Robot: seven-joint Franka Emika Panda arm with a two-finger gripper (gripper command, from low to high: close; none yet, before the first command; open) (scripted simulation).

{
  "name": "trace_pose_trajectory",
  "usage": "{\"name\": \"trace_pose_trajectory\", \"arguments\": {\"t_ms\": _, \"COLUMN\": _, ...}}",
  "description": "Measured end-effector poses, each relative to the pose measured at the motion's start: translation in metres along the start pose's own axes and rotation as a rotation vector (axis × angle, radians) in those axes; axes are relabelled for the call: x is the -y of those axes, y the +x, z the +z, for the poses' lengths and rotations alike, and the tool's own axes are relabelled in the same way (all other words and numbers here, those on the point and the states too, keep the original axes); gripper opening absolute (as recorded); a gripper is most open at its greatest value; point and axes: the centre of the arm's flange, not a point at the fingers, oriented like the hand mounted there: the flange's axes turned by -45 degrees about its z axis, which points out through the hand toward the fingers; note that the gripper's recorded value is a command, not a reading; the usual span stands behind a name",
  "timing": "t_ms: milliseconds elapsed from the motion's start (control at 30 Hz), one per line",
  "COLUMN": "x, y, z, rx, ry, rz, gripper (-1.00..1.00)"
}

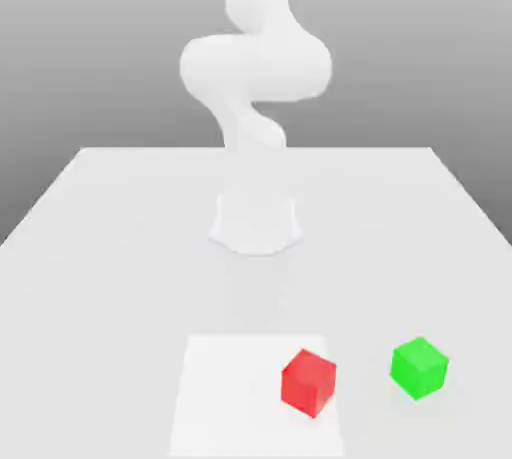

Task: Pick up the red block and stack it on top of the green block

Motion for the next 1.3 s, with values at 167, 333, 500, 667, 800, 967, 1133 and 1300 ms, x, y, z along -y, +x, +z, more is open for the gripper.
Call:
{"name": "trace_pose_trajectory", "arguments": {"t_ms": 167, "x": 0.014, "y": -0.028, "z": 0.115, "rx": 0.163, "ry": 0.071, "rz": -0.186, "gripper": 0.00}}
{"name": "trace_pose_trajectory", "arguments": {"t_ms": 333, "x": 0.034, "y": -0.079, "z": 0.213, "rx": 0.314, "ry": 0.144, "rz": -0.371, "gripper": 0.00}}
{"name": "trace_pose_trajectory", "arguments": {"t_ms": 500, "x": 0.054, "y": -0.151, "z": 0.292, "rx": 0.462, "ry": 0.222, "rz": -0.559, "gripper": 0.00}}
{"name": "trace_pose_trajectory", "arguments": {"t_ms": 667, "x": 0.072, "y": -0.236, "z": 0.350, "rx": 0.606, "ry": 0.305, "rz": -0.756, "gripper": 0.00}}
{"name": "trace_pose_trajectory", "arguments": {"t_ms": 800, "x": 0.073, "y": -0.281, "z": 0.384, "rx": 0.655, "ry": 0.332, "rz": -0.816, "gripper": 0.00}}
{"name": "trace_pose_trajectory", "arguments": {"t_ms": 967, "x": 0.073, "y": -0.310, "z": 0.414, "rx": 0.659, "ry": 0.334, "rz": -0.819, "gripper": -1.00}}
{"name": "trace_pose_trajectory", "arguments": {"t_ms": 1133, "x": 0.074, "y": -0.312, "z": 0.416, "rx": 0.661, "ry": 0.335, "rz": -0.819, "gripper": -1.00}}
{"name": "trace_pose_trajectory", "arguments": {"t_ms": 1300, "x": 0.073, "y": -0.284, "z": 0.385, "rx": 0.660, "ry": 0.334, "rz": -0.820, "gripper": -1.00}}
